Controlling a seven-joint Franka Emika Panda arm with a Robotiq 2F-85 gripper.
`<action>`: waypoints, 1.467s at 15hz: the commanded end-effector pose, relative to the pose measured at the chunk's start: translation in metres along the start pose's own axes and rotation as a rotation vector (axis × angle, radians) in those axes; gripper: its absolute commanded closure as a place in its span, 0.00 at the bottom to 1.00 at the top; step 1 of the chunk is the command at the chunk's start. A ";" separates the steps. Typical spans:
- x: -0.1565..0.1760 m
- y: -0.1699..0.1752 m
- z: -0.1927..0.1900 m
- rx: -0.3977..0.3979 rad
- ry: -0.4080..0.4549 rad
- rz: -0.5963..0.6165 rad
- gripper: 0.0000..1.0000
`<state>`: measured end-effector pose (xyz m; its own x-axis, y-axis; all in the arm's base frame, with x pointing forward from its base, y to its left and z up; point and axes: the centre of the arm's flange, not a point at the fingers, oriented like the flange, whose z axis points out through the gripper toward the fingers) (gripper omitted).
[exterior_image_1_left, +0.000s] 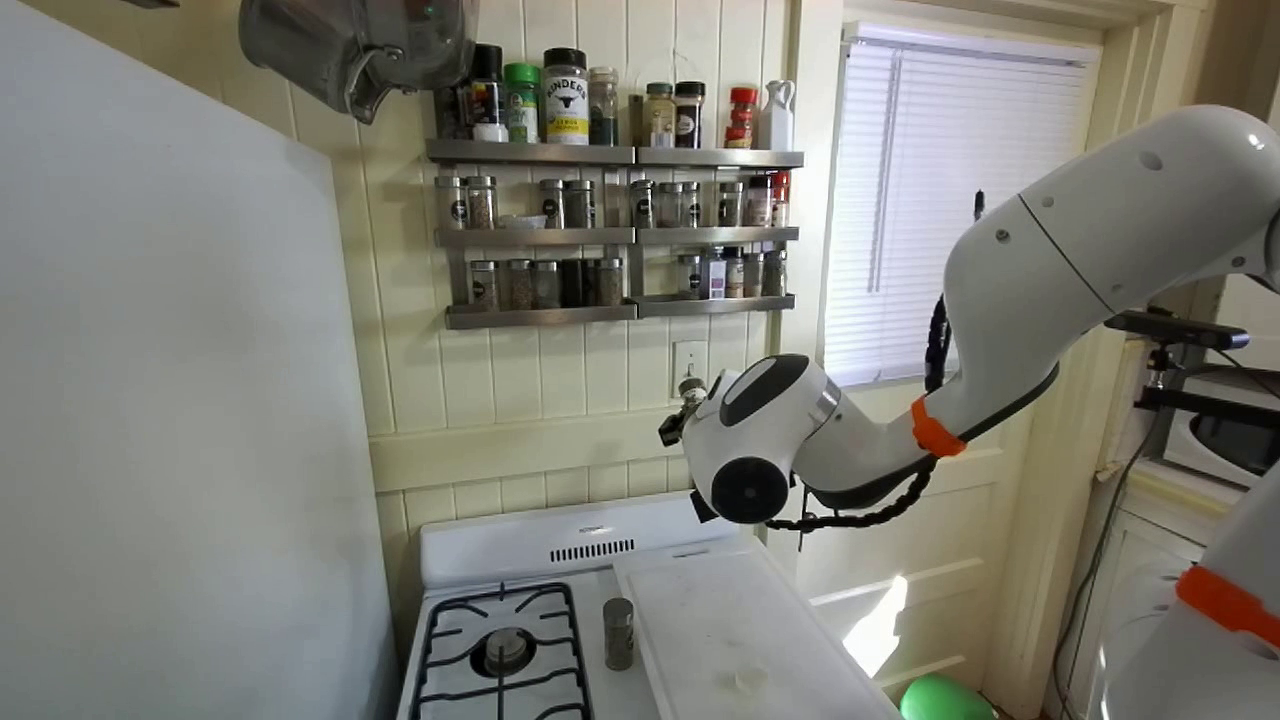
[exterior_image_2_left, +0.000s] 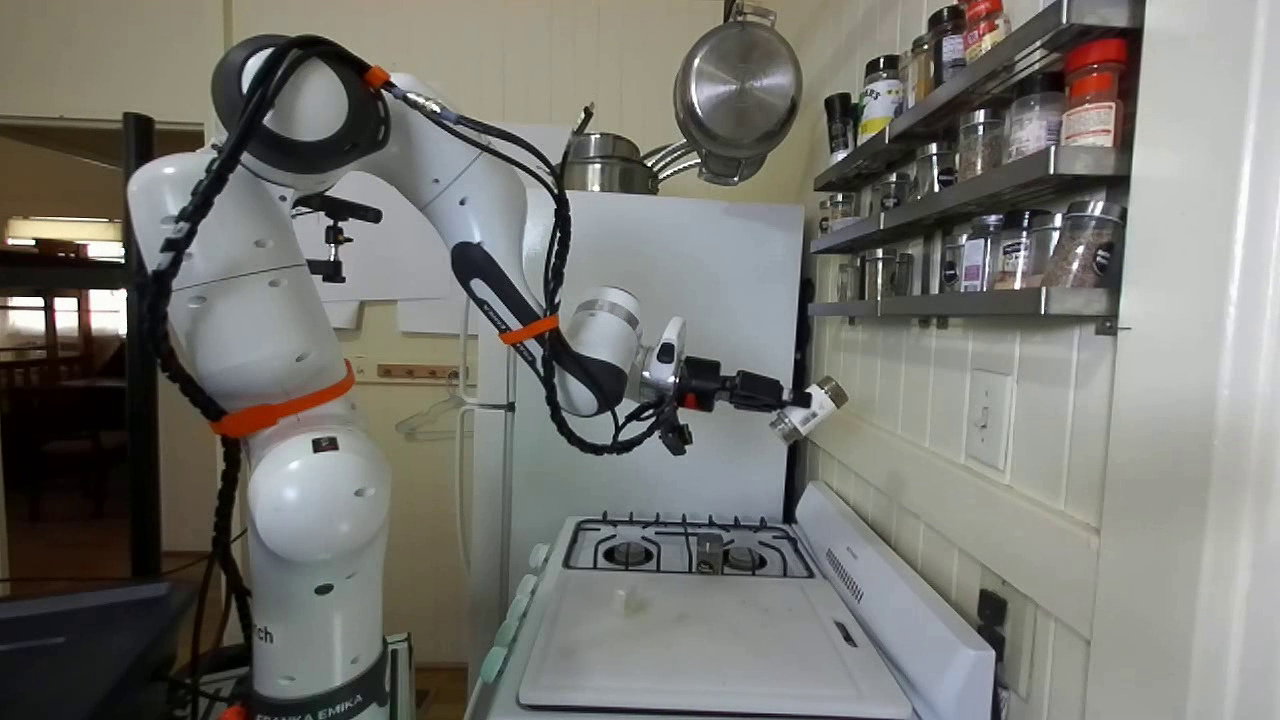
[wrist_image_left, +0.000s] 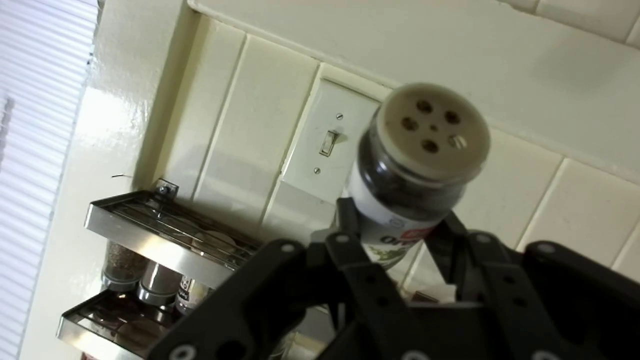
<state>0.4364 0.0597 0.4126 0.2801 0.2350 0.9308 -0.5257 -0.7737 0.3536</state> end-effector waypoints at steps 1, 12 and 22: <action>-0.001 0.001 -0.007 -0.018 0.032 -0.017 0.87; 0.001 -0.001 -0.009 -0.047 0.059 -0.043 0.87; 0.004 0.003 -0.009 -0.065 0.063 -0.039 0.87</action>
<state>0.4368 0.0634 0.4188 0.2621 0.2950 0.9189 -0.5585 -0.7301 0.3937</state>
